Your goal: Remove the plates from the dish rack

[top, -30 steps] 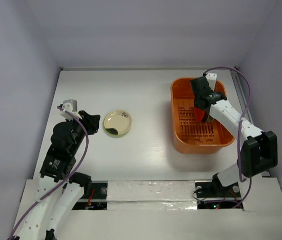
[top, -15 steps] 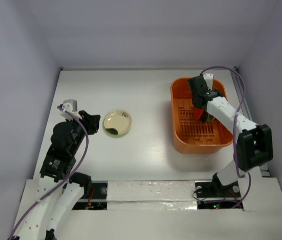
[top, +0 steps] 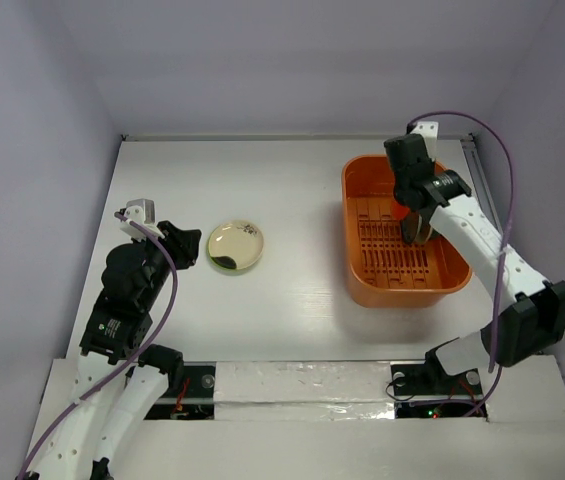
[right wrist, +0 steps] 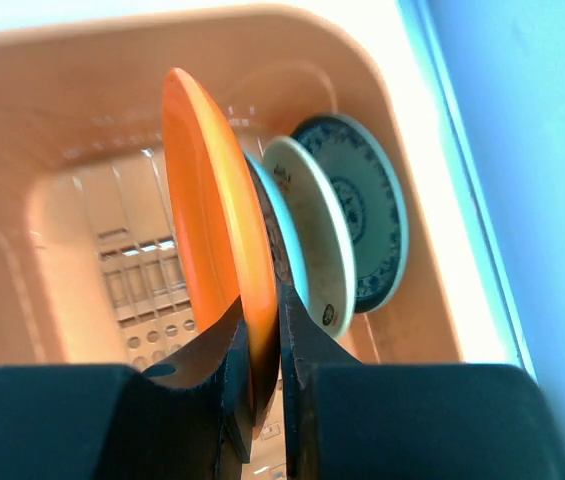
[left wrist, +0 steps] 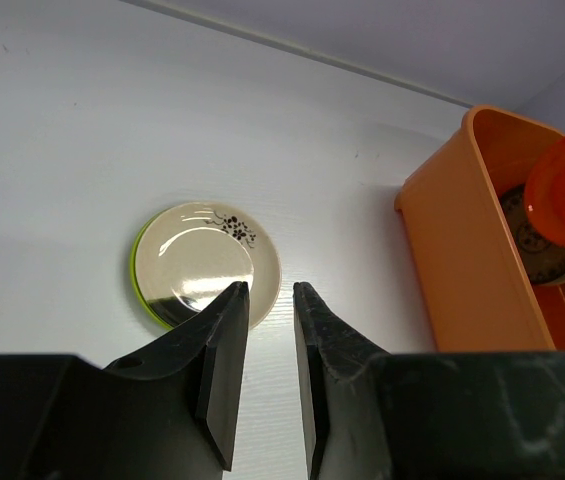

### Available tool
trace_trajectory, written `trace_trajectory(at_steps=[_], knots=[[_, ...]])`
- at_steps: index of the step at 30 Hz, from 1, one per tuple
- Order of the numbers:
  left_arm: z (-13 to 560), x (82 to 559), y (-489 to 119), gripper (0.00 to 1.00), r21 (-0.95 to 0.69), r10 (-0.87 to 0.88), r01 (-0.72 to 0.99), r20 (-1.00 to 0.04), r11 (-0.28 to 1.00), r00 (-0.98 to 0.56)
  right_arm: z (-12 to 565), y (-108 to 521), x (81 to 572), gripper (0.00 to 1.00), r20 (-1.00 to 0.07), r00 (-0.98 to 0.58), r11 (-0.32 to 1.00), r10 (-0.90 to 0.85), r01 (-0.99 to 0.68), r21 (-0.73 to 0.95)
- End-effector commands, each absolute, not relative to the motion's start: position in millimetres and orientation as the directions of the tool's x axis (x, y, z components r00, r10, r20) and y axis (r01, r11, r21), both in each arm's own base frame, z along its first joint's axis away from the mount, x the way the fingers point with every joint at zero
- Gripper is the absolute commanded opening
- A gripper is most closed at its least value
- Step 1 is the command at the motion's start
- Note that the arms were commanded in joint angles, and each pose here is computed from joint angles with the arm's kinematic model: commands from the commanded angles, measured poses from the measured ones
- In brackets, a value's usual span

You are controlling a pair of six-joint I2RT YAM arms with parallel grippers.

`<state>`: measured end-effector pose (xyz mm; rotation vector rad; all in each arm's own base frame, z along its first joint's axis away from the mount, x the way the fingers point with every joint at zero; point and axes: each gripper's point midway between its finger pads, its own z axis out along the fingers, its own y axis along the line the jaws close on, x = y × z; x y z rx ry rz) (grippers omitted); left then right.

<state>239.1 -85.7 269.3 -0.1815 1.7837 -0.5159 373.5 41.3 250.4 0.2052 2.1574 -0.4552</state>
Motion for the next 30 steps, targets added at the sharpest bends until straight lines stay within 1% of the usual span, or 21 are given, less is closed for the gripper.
trace_trajectory(at_steps=[1, 4, 7, 8, 9, 10, 11, 12, 14, 15, 17, 18, 19, 20, 22, 23, 25, 26, 29, 30], knots=[[277.4, 239.8, -87.1, 0.22, -0.435, -0.39, 0.165, -0.887, 0.885, -0.248, 314.4, 45.0, 359.4, 0.0, -0.888, -0.46, 0.929, -0.003, 0.327, -0.173], [277.4, 240.1, -87.2, 0.22, -0.435, -0.39, 0.165, -0.887, 0.885, -0.248, 347.9, 65.3, 354.7, 0.0, -0.928, -0.369, 0.956, 0.044, 0.285, -0.069], [277.7, 239.9, -87.2, 0.22, -0.436, -0.39, 0.166, -0.887, 0.885, -0.247, 377.5, 117.1, 352.4, 0.0, -0.954, -0.274, 0.987, 0.123, 0.136, 0.088], [277.4, 240.1, -87.2, 0.23, -0.435, -0.39, 0.165, -0.887, 0.885, -0.248, 375.3, 150.4, 350.4, 0.0, -0.948, -0.289, 0.991, 0.136, 0.021, 0.135], [278.1, 240.8, -85.0, 0.23, -0.436, -0.393, 0.158, -0.887, 0.886, -0.242, 384.4, 173.4, 354.7, 0.0, -0.943, -0.26, 0.974, 0.206, -0.038, 0.223], [277.4, 240.9, -85.0, 0.23, -0.435, -0.392, 0.157, -0.887, 0.887, -0.244, 384.6, 193.7, 355.6, 0.0, -0.935, -0.266, 0.958, 0.234, -0.099, 0.268], [277.7, 240.7, -85.0, 0.23, -0.436, -0.393, 0.157, -0.887, 0.886, -0.243, 377.1, 223.4, 351.8, 0.0, -0.919, -0.31, 0.926, 0.246, -0.205, 0.317], [277.0, 240.8, -85.0, 0.23, -0.437, -0.393, 0.156, -0.886, 0.886, -0.246, 377.7, 255.5, 355.9, 0.0, -0.896, -0.32, 0.878, 0.309, -0.266, 0.398], [276.6, 240.7, -85.0, 0.23, -0.436, -0.392, 0.154, -0.886, 0.887, -0.248, 365.7, 297.7, 352.2, 0.0, -0.862, -0.388, 0.802, 0.327, -0.368, 0.47], [277.0, 240.9, -85.1, 0.23, -0.436, -0.393, 0.155, -0.886, 0.886, -0.247, 351.3, 325.7, 356.6, 0.0, -0.831, -0.436, 0.763, 0.346, -0.385, 0.52], [276.6, 240.7, -85.0, 0.23, -0.436, -0.392, 0.154, -0.886, 0.887, -0.248, 334.7, 356.4, 355.9, 0.0, -0.795, -0.506, 0.704, 0.333, -0.428, 0.567], [276.7, 241.0, -85.1, 0.23, -0.436, -0.393, 0.155, -0.886, 0.886, -0.247, 334.9, 373.1, 354.8, 0.0, -0.784, -0.517, 0.672, 0.344, -0.447, 0.59], [276.3, 241.3, -85.2, 0.23, -0.436, -0.392, 0.154, -0.886, 0.887, -0.248, 313.3, 389.2, 358.5, 0.0, -0.759, -0.558, 0.665, 0.335, -0.431, 0.61], [276.3, 241.3, -85.2, 0.24, -0.436, -0.392, 0.154, -0.886, 0.887, -0.248, 304.3, 402.4, 354.5, 0.0, -0.744, -0.585, 0.647, 0.323, -0.437, 0.625], [276.3, 241.3, -85.2, 0.24, -0.436, -0.392, 0.154, -0.886, 0.887, -0.248, 291.7, 419.3, 357.5, 0.0, -0.72, -0.611, 0.632, 0.33, -0.424, 0.649], [276.3, 241.3, -85.2, 0.25, -0.436, -0.392, 0.154, -0.886, 0.887, -0.248, 266.9, 433.7, 354.7, 0.0, -0.699, -0.652, 0.63, 0.293, -0.419, 0.654], [275.6, 241.7, -85.3, 0.25, -0.435, -0.391, 0.154, -0.886, 0.887, -0.249, 247.9, 445.7, 353.8, 0.01, -0.673, -0.685, 0.625, 0.279, -0.402, 0.669], [275.6, 241.7, -85.3, 0.25, -0.436, -0.392, 0.154, -0.885, 0.887, -0.25, 226.7, 453.1, 352.5, 0.02, -0.657, -0.707, 0.638, 0.262, -0.384, 0.668], [275.9, 242.1, -85.4, 0.26, -0.435, -0.391, 0.155, -0.886, 0.887, -0.248, 195.6, 460.8, 351.1, 0.03, -0.624, -0.741, 0.653, 0.248, -0.347, 0.673], [275.2, 242.2, -85.4, 0.26, -0.435, -0.391, 0.154, -0.886, 0.887, -0.249, 176.8, 462.5, 351.4, 0.03, -0.605, -0.76, 0.667, 0.238, -0.325, 0.671]])
